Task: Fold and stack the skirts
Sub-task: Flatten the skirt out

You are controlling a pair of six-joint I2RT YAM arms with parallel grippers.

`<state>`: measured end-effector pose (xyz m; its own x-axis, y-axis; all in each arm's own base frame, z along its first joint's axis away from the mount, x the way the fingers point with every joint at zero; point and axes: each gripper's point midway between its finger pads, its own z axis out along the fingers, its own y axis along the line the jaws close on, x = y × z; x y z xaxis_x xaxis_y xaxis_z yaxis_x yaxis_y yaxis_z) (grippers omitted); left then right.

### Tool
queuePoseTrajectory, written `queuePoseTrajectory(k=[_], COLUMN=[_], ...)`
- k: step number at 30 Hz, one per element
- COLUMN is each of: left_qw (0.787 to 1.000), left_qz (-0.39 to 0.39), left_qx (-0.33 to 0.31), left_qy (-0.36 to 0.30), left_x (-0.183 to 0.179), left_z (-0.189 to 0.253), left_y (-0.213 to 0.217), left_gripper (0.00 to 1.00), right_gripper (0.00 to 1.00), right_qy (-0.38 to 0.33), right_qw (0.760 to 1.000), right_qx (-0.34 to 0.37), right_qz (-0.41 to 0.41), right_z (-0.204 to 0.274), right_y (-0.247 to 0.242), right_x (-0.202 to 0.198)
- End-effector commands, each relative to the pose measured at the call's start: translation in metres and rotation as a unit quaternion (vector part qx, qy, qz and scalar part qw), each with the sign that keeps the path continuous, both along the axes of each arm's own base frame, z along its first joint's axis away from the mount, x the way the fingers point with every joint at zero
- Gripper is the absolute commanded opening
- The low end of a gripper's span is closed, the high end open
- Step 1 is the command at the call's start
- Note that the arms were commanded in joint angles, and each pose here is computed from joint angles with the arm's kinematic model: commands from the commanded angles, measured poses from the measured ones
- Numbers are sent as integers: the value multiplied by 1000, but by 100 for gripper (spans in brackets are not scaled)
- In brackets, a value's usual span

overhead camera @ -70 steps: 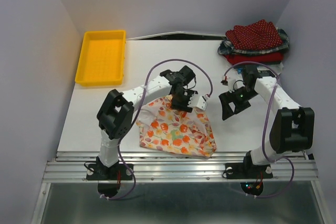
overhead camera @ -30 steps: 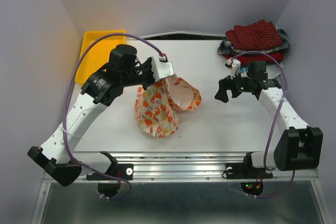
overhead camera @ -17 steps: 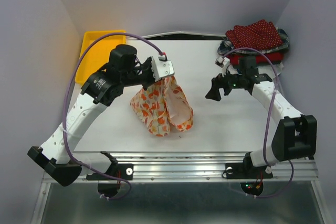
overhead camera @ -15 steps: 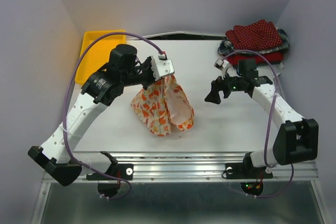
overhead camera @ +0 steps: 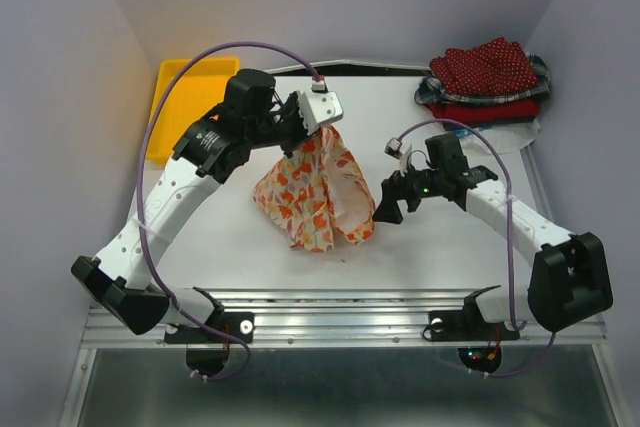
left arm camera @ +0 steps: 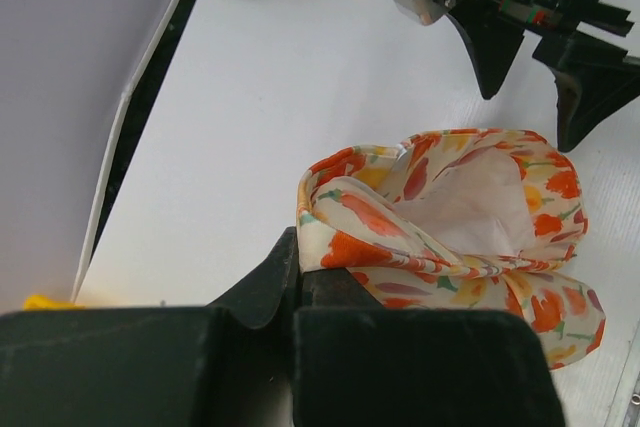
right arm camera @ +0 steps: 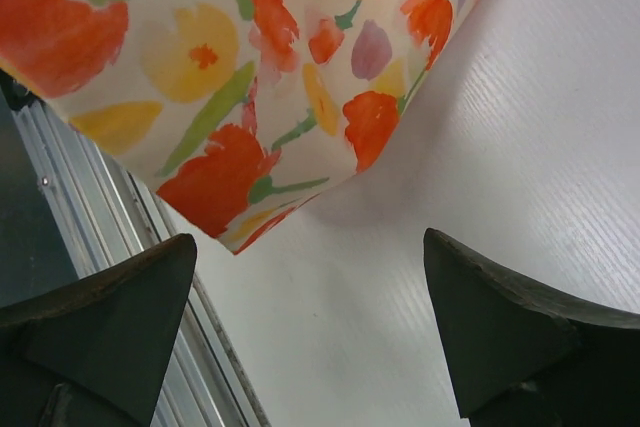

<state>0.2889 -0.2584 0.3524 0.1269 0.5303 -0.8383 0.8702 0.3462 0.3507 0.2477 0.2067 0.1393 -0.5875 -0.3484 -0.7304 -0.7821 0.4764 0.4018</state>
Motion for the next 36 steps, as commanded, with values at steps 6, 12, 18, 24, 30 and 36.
queuePoseTrajectory(k=[6, 12, 18, 24, 30, 36], left_qw=[999, 998, 994, 986, 986, 993], left_qz=[8, 16, 79, 74, 58, -33], left_qx=[-48, -43, -41, -38, -23, -49], left_qy=[-25, -30, -67, -144, -153, -101], left_x=[7, -2, -2, -39, -74, -124], left_z=[40, 38, 32, 33, 26, 19], left_y=[-1, 13, 61, 90, 107, 94], left_gripper=[0, 0, 0, 0, 3, 8], right_gripper=[75, 1, 1, 1, 1, 1], right_qy=[-79, -146, -180, -252, -263, -250], right_qw=[993, 960, 914, 875, 837, 837], right_qx=[2, -53, -72, -107, -121, -116], right_qz=[-91, -233, -357, -400, -464, -473], right_z=[29, 55, 129, 205, 244, 263], right_y=[20, -22, -127, -161, -188, -191], right_x=[62, 132, 166, 138, 96, 62])
